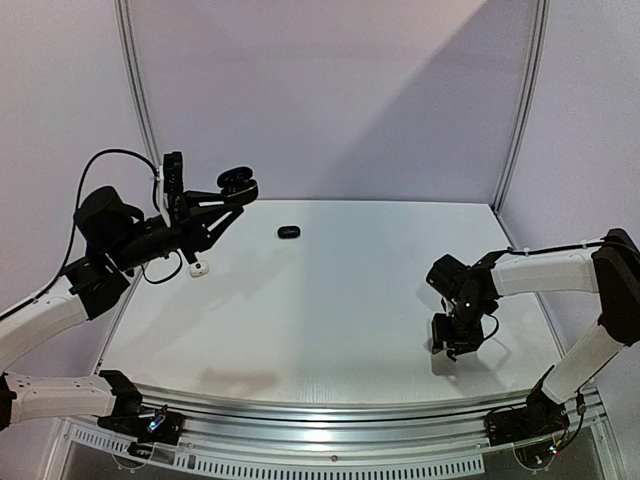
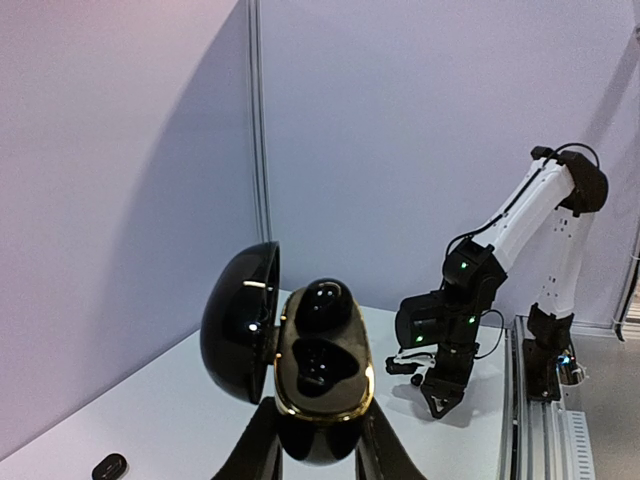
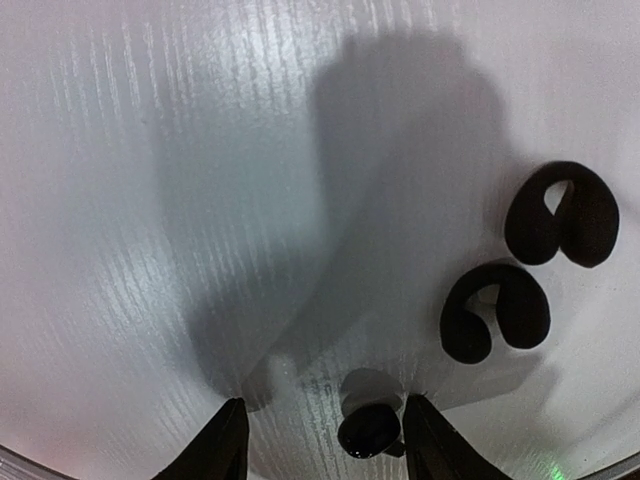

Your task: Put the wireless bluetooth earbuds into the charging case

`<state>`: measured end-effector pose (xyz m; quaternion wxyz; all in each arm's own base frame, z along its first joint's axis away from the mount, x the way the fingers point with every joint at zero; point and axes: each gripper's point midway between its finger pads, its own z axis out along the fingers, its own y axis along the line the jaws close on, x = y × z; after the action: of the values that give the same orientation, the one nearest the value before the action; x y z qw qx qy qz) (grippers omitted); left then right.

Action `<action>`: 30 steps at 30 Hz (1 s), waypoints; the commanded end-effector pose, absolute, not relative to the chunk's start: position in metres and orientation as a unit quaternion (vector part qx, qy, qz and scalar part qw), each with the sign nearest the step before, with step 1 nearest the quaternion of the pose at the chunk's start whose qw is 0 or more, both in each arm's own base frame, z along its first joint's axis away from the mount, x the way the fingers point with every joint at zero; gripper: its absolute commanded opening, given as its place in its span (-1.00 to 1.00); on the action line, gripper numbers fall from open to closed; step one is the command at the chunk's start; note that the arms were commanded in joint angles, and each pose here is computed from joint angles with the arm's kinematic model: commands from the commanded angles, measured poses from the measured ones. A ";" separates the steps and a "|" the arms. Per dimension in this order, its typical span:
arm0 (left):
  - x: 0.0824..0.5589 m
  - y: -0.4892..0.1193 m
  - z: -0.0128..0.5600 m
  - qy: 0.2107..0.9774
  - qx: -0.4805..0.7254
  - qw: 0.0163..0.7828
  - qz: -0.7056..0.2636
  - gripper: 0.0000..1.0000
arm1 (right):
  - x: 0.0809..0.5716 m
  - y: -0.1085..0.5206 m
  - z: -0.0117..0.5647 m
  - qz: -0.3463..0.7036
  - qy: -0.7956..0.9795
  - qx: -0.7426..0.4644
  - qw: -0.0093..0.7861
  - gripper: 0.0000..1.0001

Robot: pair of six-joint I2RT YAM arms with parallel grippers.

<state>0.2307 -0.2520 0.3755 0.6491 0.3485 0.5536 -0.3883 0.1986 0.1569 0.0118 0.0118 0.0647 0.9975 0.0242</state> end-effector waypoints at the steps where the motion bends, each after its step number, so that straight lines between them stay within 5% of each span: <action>1: 0.232 -0.251 0.374 0.552 0.351 0.651 -0.386 -1.00 | 0.194 0.162 0.006 0.037 0.996 0.077 -0.001 0.04; 21: 0.233 -0.251 0.371 0.554 0.354 0.648 -0.385 -1.00 | 0.183 0.161 0.012 0.047 0.992 0.117 -0.018 0.05; 26: 0.233 -0.251 0.371 0.553 0.356 0.648 -0.385 -1.00 | 0.191 0.154 0.015 0.012 0.996 0.090 -0.009 -0.22; 30: 0.233 -0.251 0.371 0.552 0.356 0.649 -0.383 -1.00 | 0.195 0.152 0.013 -0.010 0.998 0.053 -0.018 -0.20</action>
<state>0.2296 -0.2528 0.3744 0.6466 0.3543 0.5515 -0.3900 0.1901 0.1575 0.0136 -0.0152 0.0919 0.9954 0.0224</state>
